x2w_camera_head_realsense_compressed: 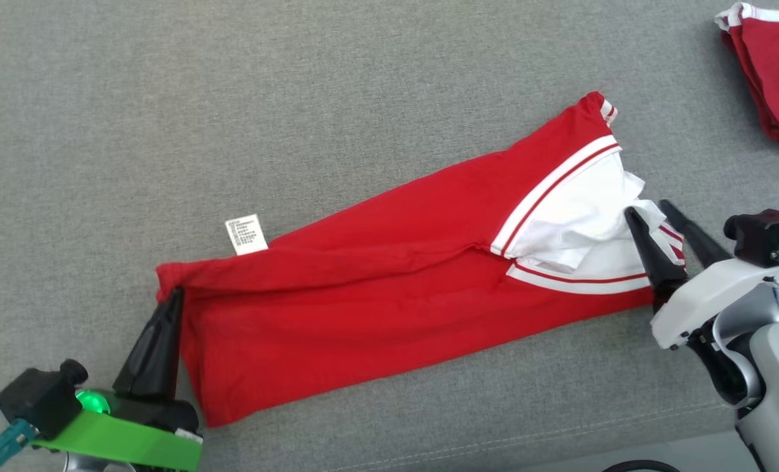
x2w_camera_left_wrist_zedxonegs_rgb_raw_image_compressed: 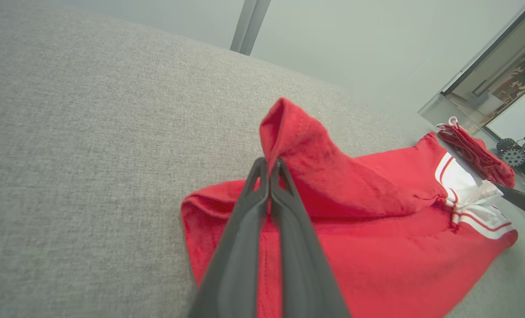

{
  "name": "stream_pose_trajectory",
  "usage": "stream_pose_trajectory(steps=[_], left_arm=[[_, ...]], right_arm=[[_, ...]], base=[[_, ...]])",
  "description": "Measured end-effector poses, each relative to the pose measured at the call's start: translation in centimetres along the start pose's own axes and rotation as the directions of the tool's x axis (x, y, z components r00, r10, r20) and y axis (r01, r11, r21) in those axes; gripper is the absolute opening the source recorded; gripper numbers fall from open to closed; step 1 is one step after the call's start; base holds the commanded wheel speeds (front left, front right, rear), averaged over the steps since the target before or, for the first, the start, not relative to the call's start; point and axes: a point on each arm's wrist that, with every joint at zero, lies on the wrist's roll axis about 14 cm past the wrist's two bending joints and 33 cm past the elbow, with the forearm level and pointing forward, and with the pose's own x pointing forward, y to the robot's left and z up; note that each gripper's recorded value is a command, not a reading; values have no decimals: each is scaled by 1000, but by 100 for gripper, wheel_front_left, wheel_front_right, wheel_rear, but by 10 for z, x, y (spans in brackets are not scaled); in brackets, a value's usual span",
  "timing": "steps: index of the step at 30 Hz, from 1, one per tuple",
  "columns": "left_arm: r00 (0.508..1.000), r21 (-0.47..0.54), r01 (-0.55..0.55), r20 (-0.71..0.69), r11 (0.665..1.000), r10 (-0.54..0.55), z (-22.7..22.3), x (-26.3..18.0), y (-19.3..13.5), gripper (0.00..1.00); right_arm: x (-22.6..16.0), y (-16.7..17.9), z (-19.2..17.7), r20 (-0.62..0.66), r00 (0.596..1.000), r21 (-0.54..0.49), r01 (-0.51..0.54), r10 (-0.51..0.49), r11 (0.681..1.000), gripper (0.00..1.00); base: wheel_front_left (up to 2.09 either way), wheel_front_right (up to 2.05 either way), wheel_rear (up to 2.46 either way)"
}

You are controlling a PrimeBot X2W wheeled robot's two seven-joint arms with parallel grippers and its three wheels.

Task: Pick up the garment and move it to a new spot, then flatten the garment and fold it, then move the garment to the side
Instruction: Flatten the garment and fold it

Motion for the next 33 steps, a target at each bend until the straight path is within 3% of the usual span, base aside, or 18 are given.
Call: stream_pose_trajectory(steps=[1, 2, 7, 10, 12, 16, 19, 24, 29, 33], left_arm=[[1000, 8, 2, -9, 1000, -2, -2, -4, 0, 60], [1000, 19, 9, -27, 1000, -8, -6, -8, -2, 100], [994, 103, 50, -99, 993, -39, -22, -28, -10, 100], [991, 200, 6, -136, 980, 22, -29, -42, 11, 100], [987, 287, -52, -132, 956, 93, -26, -50, 32, 100], [963, 360, -253, 5, 898, 270, 6, -59, 71, 100], [932, 358, -360, 102, 862, 347, 27, -68, 84, 100], [900, 320, -435, 181, 842, 397, 43, -77, 89, 100], [869, 280, -491, 218, 825, 444, 48, -93, 90, 100], [863, 260, -500, 234, 826, 448, 51, -99, 87, 100]], right_arm=[[0, -1, 2, 2, 1000, -5, 0, 0, 1000, 100], [0, -3, 6, 4, 1000, -7, 0, 0, 1000, 100], [-4, -10, 35, 34, 999, -7, -4, 4, 1000, 100], [-3, -16, 46, 14, 1000, -30, 6, -6, 1000, 100], [2, -14, 44, -27, 1000, -32, 2, -3, 999, 100], [14, -15, 24, -148, 989, -36, 1, -6, 999, 100], [22, -18, -1, -260, 965, -67, 1, -19, 998, 100], [30, -19, -26, -354, 935, -74, 3, -30, 997, 100], [49, -4, -33, -359, 933, 16, -12, 17, 1000, 100], [54, 6, -29, -351, 935, 32, -33, 42, 999, 100]], base=[[0, 0, 0], [0, 0, 0], [0, 0, 0], [0, 0, 0], [0, 0, 0], [0, 0, 0], [0, 0, 0], [0, 0, 0], [0, 0, 0], [0, 0, 0]])
